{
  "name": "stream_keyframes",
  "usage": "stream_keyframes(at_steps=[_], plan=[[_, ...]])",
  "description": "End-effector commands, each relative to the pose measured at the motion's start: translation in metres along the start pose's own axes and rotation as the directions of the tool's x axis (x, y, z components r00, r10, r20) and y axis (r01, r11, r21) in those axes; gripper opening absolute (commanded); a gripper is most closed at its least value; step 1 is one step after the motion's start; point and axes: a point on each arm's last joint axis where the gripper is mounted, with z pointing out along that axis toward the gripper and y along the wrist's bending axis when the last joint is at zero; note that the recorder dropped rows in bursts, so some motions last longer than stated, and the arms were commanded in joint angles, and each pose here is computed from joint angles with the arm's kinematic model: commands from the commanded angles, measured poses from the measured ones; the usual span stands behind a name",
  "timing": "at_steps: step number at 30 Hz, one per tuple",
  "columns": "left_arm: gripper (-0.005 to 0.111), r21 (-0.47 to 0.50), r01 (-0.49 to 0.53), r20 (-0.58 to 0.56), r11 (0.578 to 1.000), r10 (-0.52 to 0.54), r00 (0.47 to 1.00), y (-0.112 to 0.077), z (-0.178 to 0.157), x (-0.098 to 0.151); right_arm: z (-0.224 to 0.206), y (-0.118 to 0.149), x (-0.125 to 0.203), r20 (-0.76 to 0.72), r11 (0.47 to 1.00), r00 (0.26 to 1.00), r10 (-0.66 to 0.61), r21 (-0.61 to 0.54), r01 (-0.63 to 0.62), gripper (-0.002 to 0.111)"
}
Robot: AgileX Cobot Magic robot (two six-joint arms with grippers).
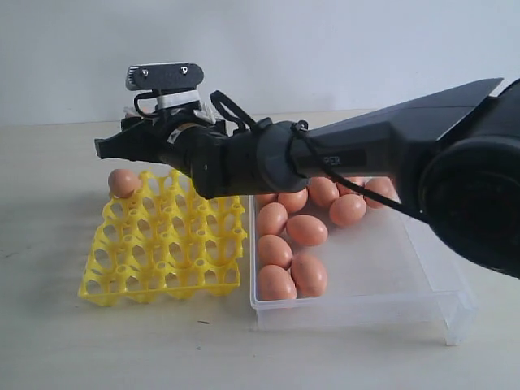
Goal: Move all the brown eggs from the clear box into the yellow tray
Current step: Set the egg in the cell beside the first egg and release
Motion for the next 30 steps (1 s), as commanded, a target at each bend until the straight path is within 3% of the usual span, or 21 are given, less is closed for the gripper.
stream_keyframes(at_steps=[1, 6, 16, 26, 30], plan=[[0.000, 0.003, 0.011, 0.005, 1.000, -0.011, 1.000, 0.000, 0.000, 0.001, 0.008, -0.002, 0.015, -0.025, 1.000, 1.000, -0.011, 0.002, 0.011, 0.000], [0.000, 0.003, 0.011, 0.005, 1.000, -0.011, 1.000, 0.000, 0.000, 0.001, 0.011, -0.004, 0.026, -0.055, 1.000, 0.998, -0.013, 0.004, 0.014, 0.000], [0.000, 0.003, 0.011, 0.005, 1.000, -0.011, 1.000, 0.000, 0.000, 0.001, 0.013, -0.005, 0.041, -0.137, 1.000, 0.990, -0.015, -0.003, 0.015, 0.021], [0.000, 0.003, 0.011, 0.005, 1.000, -0.011, 1.000, 0.000, 0.000, 0.001, 0.013, -0.005, 0.041, -0.133, 1.000, 0.991, -0.029, -0.004, 0.028, 0.062], [0.000, 0.003, 0.011, 0.005, 1.000, -0.011, 1.000, 0.000, 0.000, 0.001, 0.013, -0.005, 0.040, -0.130, 0.998, 0.990, -0.063, -0.008, 0.062, 0.069]])
